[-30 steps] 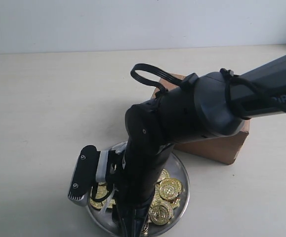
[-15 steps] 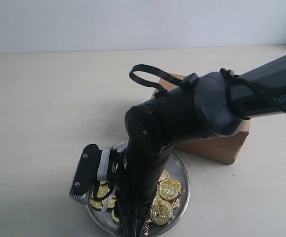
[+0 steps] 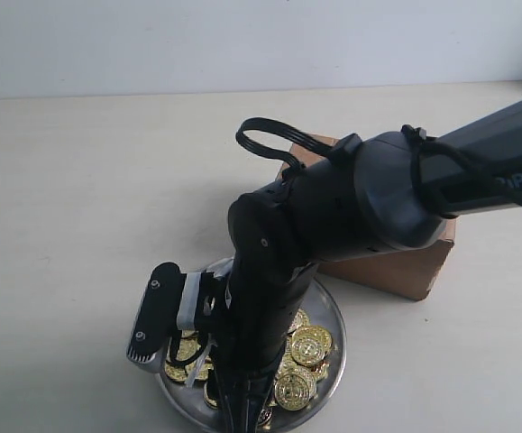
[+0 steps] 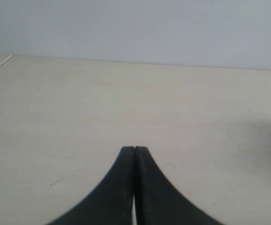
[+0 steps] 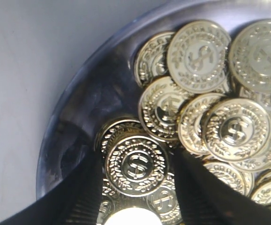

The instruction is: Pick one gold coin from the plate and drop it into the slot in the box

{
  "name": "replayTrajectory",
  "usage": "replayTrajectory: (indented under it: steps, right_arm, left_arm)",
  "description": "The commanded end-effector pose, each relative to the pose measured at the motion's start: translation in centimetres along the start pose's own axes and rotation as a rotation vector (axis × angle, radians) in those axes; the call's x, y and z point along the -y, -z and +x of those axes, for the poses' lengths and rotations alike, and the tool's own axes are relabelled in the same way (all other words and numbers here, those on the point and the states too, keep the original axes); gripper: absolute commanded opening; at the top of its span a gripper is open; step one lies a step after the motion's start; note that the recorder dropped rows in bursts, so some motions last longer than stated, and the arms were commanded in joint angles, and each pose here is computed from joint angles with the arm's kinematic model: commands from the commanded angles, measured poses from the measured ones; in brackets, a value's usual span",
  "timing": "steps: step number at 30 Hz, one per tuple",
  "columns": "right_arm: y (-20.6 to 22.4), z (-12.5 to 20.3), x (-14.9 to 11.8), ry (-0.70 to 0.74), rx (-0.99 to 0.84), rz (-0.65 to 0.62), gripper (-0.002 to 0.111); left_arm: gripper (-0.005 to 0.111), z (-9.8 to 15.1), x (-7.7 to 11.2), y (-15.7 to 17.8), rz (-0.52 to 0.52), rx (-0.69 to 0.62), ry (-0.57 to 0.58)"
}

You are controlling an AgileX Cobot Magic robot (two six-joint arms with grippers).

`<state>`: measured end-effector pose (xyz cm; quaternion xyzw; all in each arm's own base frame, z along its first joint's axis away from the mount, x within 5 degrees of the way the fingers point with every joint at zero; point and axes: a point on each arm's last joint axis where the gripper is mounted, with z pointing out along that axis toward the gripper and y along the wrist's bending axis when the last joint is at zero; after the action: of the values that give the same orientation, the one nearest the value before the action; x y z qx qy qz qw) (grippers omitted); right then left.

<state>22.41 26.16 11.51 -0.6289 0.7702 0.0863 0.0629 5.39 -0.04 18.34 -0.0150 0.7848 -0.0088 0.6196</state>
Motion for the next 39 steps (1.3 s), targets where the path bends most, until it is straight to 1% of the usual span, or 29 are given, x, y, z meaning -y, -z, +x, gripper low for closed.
replayTrajectory:
  steps: [1,13,16,21,22,27,35,39]
  right_arm:
    - [0.0,-0.2,0.1,0.008,0.009,0.011,0.047]
    - [-0.6,-0.1,0.1,-0.002,-0.008,-0.002,0.047]
    - [-0.6,-0.1,0.1,-0.002,-0.008,-0.002,0.044]
    - [-0.6,-0.1,0.1,-0.002,-0.008,-0.002,0.034]
    - [-0.4,-0.1,0.1,-0.001,-0.002,0.001,0.031]
    - [1.2,-0.5,0.0,0.010,0.035,0.025,0.024]
    - [3.1,-0.4,-0.4,0.011,0.040,0.023,0.024]
    - [5.0,-0.3,-0.9,0.020,0.049,0.017,0.024]
  left_arm:
    - [0.000,-0.1,0.0,0.0,0.004,0.003,0.010]
    - [0.000,-0.1,0.0,0.0,0.004,0.003,0.010]
    - [0.000,-0.1,0.0,0.0,0.004,0.003,0.010]
    - [0.000,-0.1,0.0,0.0,0.004,0.003,0.010]
    - [0.000,-0.1,0.0,0.0,0.004,0.003,0.010]
    - [0.000,-0.1,0.0,0.0,0.004,0.003,0.010]
    - [0.000,-0.1,0.0,0.0,0.004,0.003,0.010]
    - [0.000,-0.1,0.0,0.0,0.004,0.003,0.010]
